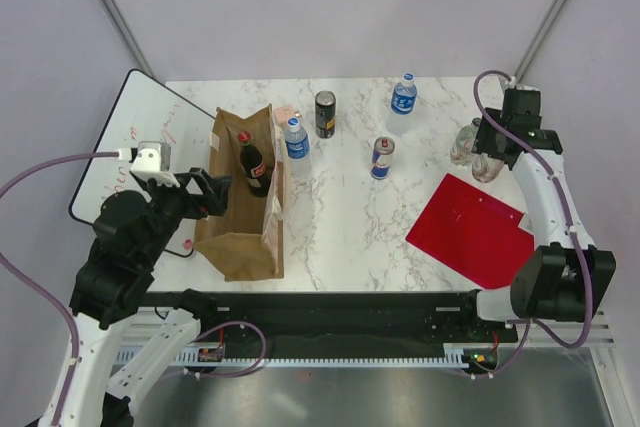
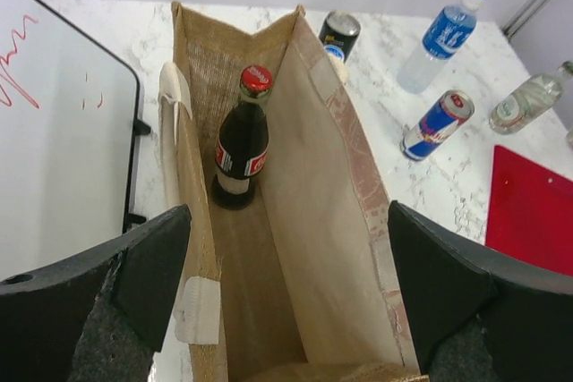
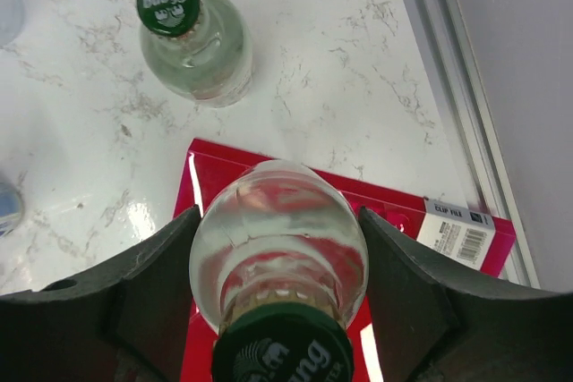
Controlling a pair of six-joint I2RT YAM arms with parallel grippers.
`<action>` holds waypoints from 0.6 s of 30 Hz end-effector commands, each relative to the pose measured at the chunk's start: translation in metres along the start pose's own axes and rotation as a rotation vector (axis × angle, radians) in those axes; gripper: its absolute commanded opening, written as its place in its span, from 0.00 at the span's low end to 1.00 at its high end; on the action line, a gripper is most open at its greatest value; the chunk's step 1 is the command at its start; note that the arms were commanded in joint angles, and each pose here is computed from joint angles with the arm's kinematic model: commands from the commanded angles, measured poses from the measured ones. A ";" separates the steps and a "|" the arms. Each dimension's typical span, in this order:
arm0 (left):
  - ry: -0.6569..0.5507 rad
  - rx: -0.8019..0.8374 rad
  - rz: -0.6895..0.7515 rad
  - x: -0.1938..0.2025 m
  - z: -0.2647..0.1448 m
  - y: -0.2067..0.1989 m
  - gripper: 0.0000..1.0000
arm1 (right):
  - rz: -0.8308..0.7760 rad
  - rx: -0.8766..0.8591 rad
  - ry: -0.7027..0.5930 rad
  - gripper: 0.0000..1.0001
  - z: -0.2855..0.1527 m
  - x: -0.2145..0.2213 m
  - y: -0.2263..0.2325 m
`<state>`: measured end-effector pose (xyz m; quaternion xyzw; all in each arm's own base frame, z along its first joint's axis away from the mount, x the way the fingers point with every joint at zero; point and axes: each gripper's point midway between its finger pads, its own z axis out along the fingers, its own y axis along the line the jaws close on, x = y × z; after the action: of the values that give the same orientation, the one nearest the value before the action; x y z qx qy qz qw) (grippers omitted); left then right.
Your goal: Place the beverage into the canvas bag
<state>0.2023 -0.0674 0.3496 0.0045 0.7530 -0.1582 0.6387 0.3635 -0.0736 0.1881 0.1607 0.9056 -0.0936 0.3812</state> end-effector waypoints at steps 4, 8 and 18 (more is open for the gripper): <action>0.126 -0.113 -0.028 0.007 0.004 0.012 0.94 | 0.021 -0.222 -0.194 0.00 -0.122 -0.076 0.043; 0.208 -0.211 -0.015 0.017 0.013 0.026 0.87 | 0.017 -0.477 -0.277 0.00 -0.186 -0.098 0.104; 0.312 -0.303 -0.057 0.035 0.012 0.036 0.75 | -0.166 -0.998 -0.344 0.00 -0.322 -0.088 0.288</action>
<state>0.2229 -0.0499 0.3013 -0.0527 0.8606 -0.0573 0.5034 0.3211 0.1985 0.3942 -0.0903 0.8409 0.2041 0.4930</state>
